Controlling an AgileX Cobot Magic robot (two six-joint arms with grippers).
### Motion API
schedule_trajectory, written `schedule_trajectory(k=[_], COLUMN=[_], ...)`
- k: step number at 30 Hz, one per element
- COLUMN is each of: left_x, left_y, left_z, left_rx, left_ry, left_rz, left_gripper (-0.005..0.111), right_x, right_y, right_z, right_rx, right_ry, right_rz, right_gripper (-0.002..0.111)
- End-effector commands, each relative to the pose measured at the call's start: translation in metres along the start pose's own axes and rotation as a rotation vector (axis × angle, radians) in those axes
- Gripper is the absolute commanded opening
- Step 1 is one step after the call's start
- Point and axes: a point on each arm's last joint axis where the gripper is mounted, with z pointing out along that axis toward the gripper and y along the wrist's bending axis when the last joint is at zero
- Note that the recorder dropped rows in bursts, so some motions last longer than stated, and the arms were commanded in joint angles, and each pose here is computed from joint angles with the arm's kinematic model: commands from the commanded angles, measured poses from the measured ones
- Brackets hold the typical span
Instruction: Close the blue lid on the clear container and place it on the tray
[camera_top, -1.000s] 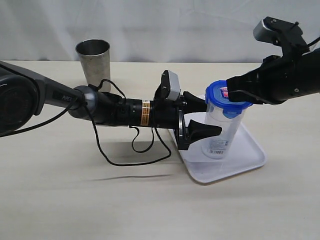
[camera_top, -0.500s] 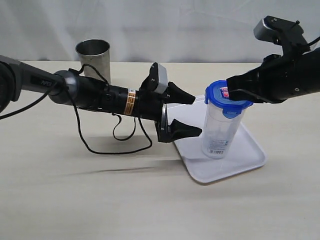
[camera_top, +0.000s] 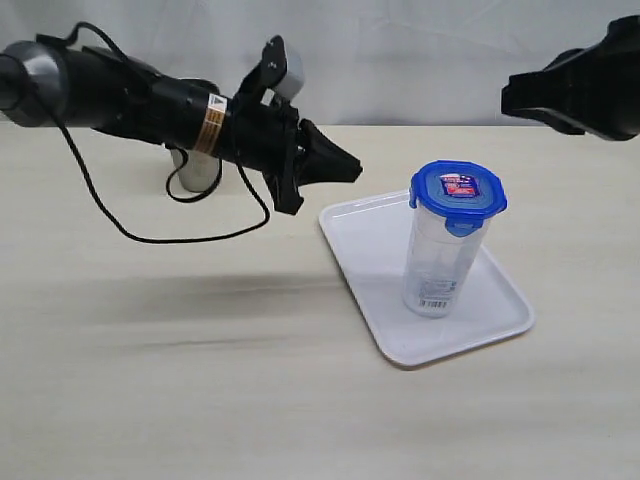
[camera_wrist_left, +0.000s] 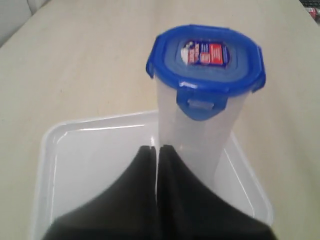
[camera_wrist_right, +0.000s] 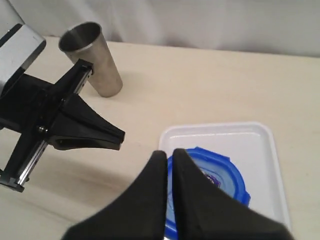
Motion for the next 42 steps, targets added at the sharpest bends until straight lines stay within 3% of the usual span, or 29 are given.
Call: schedule_trajectory(k=[1,6,14,23,27,35,42], left_x=[-0.023,-0.035,-0.049,-0.065,-0.056,-0.035,-0.034], left_y=[-0.005,-0.008,-0.054,-0.132,-0.167,-0.237,-0.274], left_z=[-0.025,-0.064,-0.126,-0.181,-0.205,-0.241,-0.259], left_rx=[-0.135,-0.537,-0.832,-0.901,-0.987,-1.063,-1.056], left_ry=[0.008,0.047,-0.013,-0.147,-0.194,-0.353,-0.493], left_rz=[-0.074,-0.24,-0.323,-0.271,-0.26,-0.203,-0.117], left_gripper=[0.0,0.0,0.0,0.0,0.0,0.0,0.0], right_x=[-0.003,0.001,0.031,0.071,0.086,0.107,0.116], right_y=[0.01,0.021,0.031,0.039,0.042,0.05,0.054], right_z=[-0.031,-0.076,-0.137,-0.171,-0.181,-0.207,-0.218], right_rx=[0.008,0.051,0.132,0.137,0.138,0.127,0.114], right_ry=[-0.095,-0.277,-0.565,-0.705,-0.762,-0.889,-0.934], right_rz=[-0.05,-0.087,-0.134,-0.16,-0.166,-0.197,-0.216], right_gripper=[0.004,0.004,0.004,0.004,0.004,0.004,0.004])
